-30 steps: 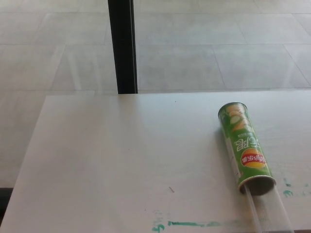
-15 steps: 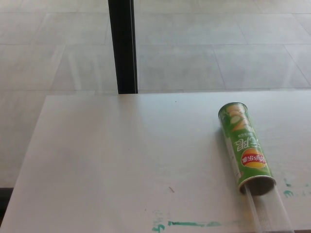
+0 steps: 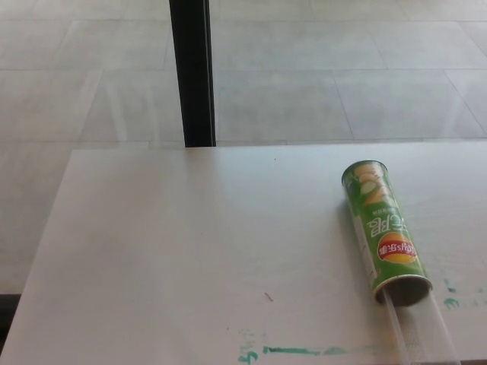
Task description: Use the right hand as a fist to push the chips tray inside its container kept in the middle of the desk
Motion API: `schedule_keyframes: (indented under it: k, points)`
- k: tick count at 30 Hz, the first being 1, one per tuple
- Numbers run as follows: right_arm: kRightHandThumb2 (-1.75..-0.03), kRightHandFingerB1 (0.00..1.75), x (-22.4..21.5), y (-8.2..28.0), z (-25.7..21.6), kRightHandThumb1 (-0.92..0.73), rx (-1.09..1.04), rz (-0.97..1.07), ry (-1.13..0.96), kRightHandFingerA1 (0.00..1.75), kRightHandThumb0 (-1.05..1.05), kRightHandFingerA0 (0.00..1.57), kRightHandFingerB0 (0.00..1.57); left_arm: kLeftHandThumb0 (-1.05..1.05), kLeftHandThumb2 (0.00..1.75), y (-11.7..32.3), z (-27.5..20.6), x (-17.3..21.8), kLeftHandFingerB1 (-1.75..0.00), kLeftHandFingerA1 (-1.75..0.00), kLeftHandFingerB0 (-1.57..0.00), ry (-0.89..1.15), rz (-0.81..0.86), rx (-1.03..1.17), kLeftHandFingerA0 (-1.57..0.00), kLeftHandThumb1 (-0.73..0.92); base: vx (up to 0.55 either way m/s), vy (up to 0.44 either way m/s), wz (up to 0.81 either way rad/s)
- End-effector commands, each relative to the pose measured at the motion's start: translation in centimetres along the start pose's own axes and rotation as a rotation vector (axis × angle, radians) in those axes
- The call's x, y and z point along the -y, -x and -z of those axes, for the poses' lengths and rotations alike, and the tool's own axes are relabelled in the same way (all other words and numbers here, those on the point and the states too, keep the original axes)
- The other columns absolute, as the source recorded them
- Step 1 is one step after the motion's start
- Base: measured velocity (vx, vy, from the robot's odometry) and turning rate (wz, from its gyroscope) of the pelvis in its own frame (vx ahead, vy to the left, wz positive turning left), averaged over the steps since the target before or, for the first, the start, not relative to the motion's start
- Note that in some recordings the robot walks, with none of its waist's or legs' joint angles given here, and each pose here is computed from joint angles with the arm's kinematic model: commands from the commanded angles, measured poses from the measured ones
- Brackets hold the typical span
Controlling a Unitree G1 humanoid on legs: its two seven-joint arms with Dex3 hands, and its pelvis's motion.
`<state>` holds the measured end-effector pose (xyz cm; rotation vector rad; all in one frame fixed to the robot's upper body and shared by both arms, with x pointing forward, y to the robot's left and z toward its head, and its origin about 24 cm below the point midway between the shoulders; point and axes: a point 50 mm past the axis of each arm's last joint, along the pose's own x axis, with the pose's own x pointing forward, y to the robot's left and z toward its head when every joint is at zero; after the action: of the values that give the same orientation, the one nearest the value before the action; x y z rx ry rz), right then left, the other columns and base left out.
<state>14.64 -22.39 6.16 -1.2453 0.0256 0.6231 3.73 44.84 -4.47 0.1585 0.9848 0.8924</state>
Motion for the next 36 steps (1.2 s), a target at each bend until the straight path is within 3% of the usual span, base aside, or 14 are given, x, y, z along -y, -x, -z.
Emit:
schedule_keyframes:
  k: [1,2,3,4,14,15,19,20,22,27,28,29,35,36]
  points:
    - [-1.10,0.75,-0.9,-0.5,2.2,-0.53,-0.222,-0.128,0.238,0.99,-0.86,1.09,0.83,-0.72,0.70,0.1,-0.8,-1.2,-0.51,-0.67,-0.44,0.047,-0.027,0.028,-0.57,0.92,0.00,0.000,0.00]
    - [-0.62,0.70,-0.8,-0.6,2.3,-0.72,-0.243,-0.153,0.234,0.94,-0.90,1.01,0.80,-0.71,0.70,0.1,-0.8,-1.2,-0.51,-0.68,-0.44,0.046,-0.027,0.030,-0.57,0.92,0.00,0.000,0.00]
    - [-1.06,0.75,-0.8,-0.8,2.4,-0.51,-0.244,-0.143,0.251,1.00,-0.86,1.06,0.85,-0.70,0.71,0.1,-0.9,-1.3,-0.50,-0.67,-0.43,0.031,-0.027,0.031,-0.56,0.92,0.00,0.000,0.00]
    - [-0.62,0.69,-0.8,-0.9,2.5,-0.69,-0.245,-0.135,0.259,0.97,-0.90,1.09,0.87,-0.71,0.72,0.1,-0.9,-1.3,-0.51,-0.68,-0.43,0.022,-0.025,0.033,-0.56,0.92,0.00,0.000,0.00]
    - [-0.62,0.68,0.2,-2.8,2.3,-0.72,-0.265,-0.112,0.301,0.97,-0.89,0.94,0.76,-0.72,0.72,0.1,-0.7,-1.6,-0.49,-0.62,-0.43,0.004,-0.033,0.030,-0.55,0.92,0.00,0.000,0.00]
    - [-1.08,0.72,0.2,-2.9,2.2,-0.53,-0.266,-0.107,0.299,0.99,-0.85,0.97,0.75,-0.72,0.72,0.1,-0.8,-1.7,-0.50,-0.62,-0.45,0.002,-0.036,0.029,-0.56,0.92,0.00,0.000,0.00]
    - [-1.00,0.73,0.5,-3.6,2.0,-0.52,-0.268,-0.085,0.297,1.10,-0.88,1.08,0.73,-0.72,0.72,0.1,-1.2,-1.8,-0.49,-0.64,-0.42,0.028,-0.034,0.035,-0.55,0.92,0.00,0.000,0.00]
    - [-0.61,0.69,0.5,-3.9,1.9,-0.70,-0.264,-0.070,0.279,1.16,-0.87,1.14,0.75,-0.71,0.70,0.1,-1.3,-1.9,-0.50,-0.67,-0.44,0.042,-0.039,0.031,-0.58,0.92,0.00,0.000,0.00]
    - [-0.63,0.70,0.5,-4.1,1.6,-0.73,-0.257,-0.056,0.297,1.04,-0.89,1.04,0.74,-0.70,0.72,0.1,-1.5,-1.9,-0.51,-0.66,-0.42,0.029,-0.037,0.037,-0.56,0.92,0.00,0.000,0.00]
    - [-0.63,0.73,0.1,-4.6,1.1,-0.74,-0.253,-0.044,0.263,1.02,-0.93,1.13,0.74,-0.71,0.71,0.1,-1.6,-2.0,-0.52,-0.68,-0.44,0.022,-0.043,0.048,-0.56,0.92,0.00,0.000,0.00]
    - [-1.03,0.76,0.1,-4.7,1.0,-0.54,-0.261,-0.049,0.273,1.06,-0.91,1.14,0.72,-0.70,0.70,0.1,-1.7,-2.0,-0.51,-0.68,-0.43,0.035,-0.044,0.041,-0.56,0.92,0.00,0.000,0.00]
    - [-0.63,0.71,0.0,-4.7,1.0,-0.75,-0.263,-0.050,0.267,1.03,-0.92,1.10,0.71,-0.69,0.71,0.1,-1.7,-2.0,-0.49,-0.65,-0.44,0.031,-0.044,0.040,-0.57,0.92,0.00,0.000,0.00]
    - [-0.63,0.69,0.1,-4.8,1.2,-0.73,-0.286,-0.065,0.259,1.01,-0.90,1.04,0.71,-0.73,0.70,0.1,-1.2,-2.1,-0.52,-0.69,-0.51,0.019,-0.052,0.036,-0.61,0.92,0.00,0.000,0.00]
    - [-0.99,0.75,0.2,-4.9,1.4,-0.52,-0.278,-0.046,0.260,1.16,-0.87,1.12,0.69,-0.73,0.71,0.1,-1.1,-2.0,-0.50,-0.64,-0.47,0.039,-0.043,0.032,-0.56,0.92,0.00,0.000,0.00]
